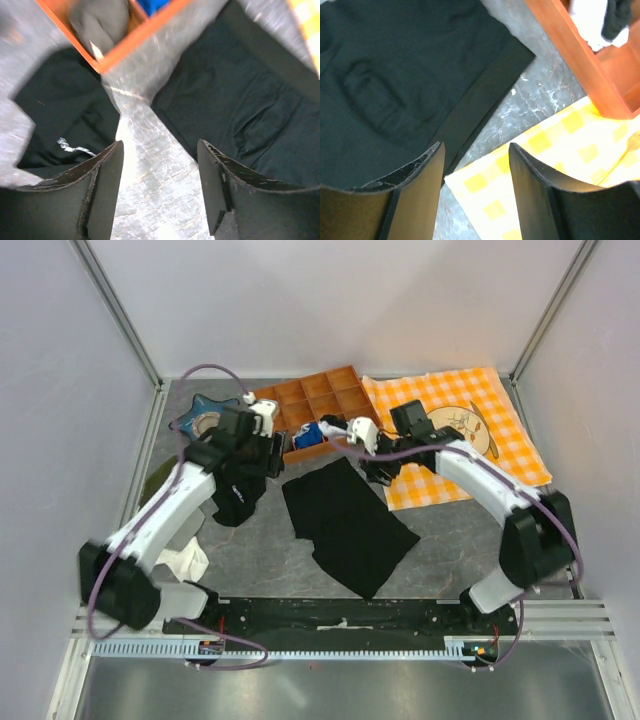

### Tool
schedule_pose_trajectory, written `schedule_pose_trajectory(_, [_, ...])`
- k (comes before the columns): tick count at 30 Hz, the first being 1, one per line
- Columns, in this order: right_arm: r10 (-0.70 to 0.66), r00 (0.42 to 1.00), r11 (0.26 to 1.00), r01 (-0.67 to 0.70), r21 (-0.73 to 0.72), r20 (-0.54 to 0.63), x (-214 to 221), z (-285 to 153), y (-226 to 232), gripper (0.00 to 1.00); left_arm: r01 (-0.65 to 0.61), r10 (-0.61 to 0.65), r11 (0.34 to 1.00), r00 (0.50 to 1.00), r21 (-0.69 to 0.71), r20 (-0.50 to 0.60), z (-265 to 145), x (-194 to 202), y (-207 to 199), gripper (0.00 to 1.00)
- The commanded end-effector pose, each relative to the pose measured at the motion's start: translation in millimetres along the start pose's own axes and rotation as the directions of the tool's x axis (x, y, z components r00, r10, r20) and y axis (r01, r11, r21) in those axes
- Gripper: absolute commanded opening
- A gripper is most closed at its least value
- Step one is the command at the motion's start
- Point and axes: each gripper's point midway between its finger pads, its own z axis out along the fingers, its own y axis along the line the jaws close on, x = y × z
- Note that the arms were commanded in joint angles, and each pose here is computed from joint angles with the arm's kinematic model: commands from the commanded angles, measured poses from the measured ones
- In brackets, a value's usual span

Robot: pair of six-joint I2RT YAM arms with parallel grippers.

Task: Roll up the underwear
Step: Flatten out the underwear at the center of the board, then fold the underwear at the center of the board.

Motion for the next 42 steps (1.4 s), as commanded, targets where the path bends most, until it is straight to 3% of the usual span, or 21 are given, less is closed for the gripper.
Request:
schedule_pose_trajectory(1, [-0.414, 0.904, 0.859, 0.427, -0.281, 0.108, 36.5, -53.4, 84.6, 0.61, -0.092, 0.112, 0.993, 0.907, -0.067, 0.405, -104.2, -58.3, 3.2, 0.78])
schedule_pose_trajectory(2, [-0.475, 0.871, 0.810, 0.489, -0.323, 0.127, 50.8, -58.4, 97.7, 0.61, -0.085, 0.100, 0.995, 0.893, -0.054, 0.438, -112.6, -54.3, 1.3, 0.87])
schedule_pose_trajectory(3, [-0.600, 0.781, 0.709, 0.620, -0.337, 0.173, 61.9, -60.6, 105.3, 0.61, -0.093, 0.100, 0.995, 0.898, -0.038, 0.428, -105.2, -35.5, 0.7, 0.96])
schedule_pose_trajectory(4, [-0.621, 0.767, 0.676, 0.629, -0.384, 0.163, 87.0, -65.4, 121.1, 0.61, -0.119, 0.098, 0.993, 0.854, 0.007, 0.511, -126.5, -36.2, -9.5, 0.98])
schedule_pose_trajectory(8, [-0.697, 0.697, 0.582, 0.686, -0.436, 0.167, 120.3, -65.1, 135.6, 0.60, -0.175, 0.096, 0.979, 0.850, 0.106, 0.519, -116.3, 2.7, -24.4, 0.99])
schedule_pose_trajectory(13, [-0.729, 0.676, 0.533, 0.657, -0.533, 0.105, 158.7, -51.7, 143.9, 0.52, -0.168, 0.089, 0.976, 0.884, 0.136, 0.458, -98.3, 23.5, -25.7, 0.94])
schedule_pose_trajectory(19, [-0.738, 0.671, 0.542, 0.651, -0.531, 0.071, 173.9, -40.0, 149.2, 0.47, -0.175, 0.087, 0.972, 0.890, 0.159, 0.448, -86.2, 28.1, -28.6, 0.94])
schedule_pose_trajectory(23, [-0.748, 0.662, 0.535, 0.643, -0.547, 0.045, 181.6, -36.0, 153.9, 0.41, -0.181, 0.082, 0.961, 0.909, 0.211, 0.408, -78.9, 30.4, -37.3, 0.88])
schedule_pose_trajectory(31, [-0.775, 0.628, 0.415, 0.590, -0.692, 0.070, 195.3, -58.9, 199.6, 0.28, -0.169, 0.076, 0.938, 0.952, 0.302, 0.297, -57.1, 37.9, -50.1, 0.77])
schedule_pose_trajectory(33, [-0.775, 0.628, 0.408, 0.584, -0.702, 0.072, 194.3, -62.6, 206.4, 0.29, -0.162, 0.074, 0.936, 0.959, 0.314, 0.273, -51.5, 40.1, -51.1, 0.77])
schedule_pose_trajectory(35, [-0.741, 0.669, 0.454, 0.564, -0.690, 0.060, 184.2, -62.9, 208.5, 0.39, -0.160, 0.075, 0.930, 0.964, 0.330, 0.255, -45.9, 38.9, -53.0, 0.77])
schedule_pose_trajectory(38, [-0.678, 0.732, 0.540, 0.558, -0.630, 0.068, 146.8, -61.5, 201.0, 0.47, -0.140, 0.075, 0.933, 0.977, 0.332, 0.199, -29.5, 38.2, -49.8, 0.77])
schedule_pose_trajectory(40, [-0.629, 0.766, 0.586, 0.580, -0.566, 0.133, 109.4, -60.7, 185.5, 0.51, -0.145, 0.089, 0.929, 0.980, 0.342, 0.176, -21.7, 36.0, -50.5, 0.75])
schedule_pose_trajectory(42, [-0.587, 0.793, 0.640, 0.577, -0.507, 0.162, 76.1, -55.1, 153.8, 0.52, -0.150, 0.108, 0.928, 0.984, 0.341, 0.139, -6.9, 30.9, -48.7, 0.74])
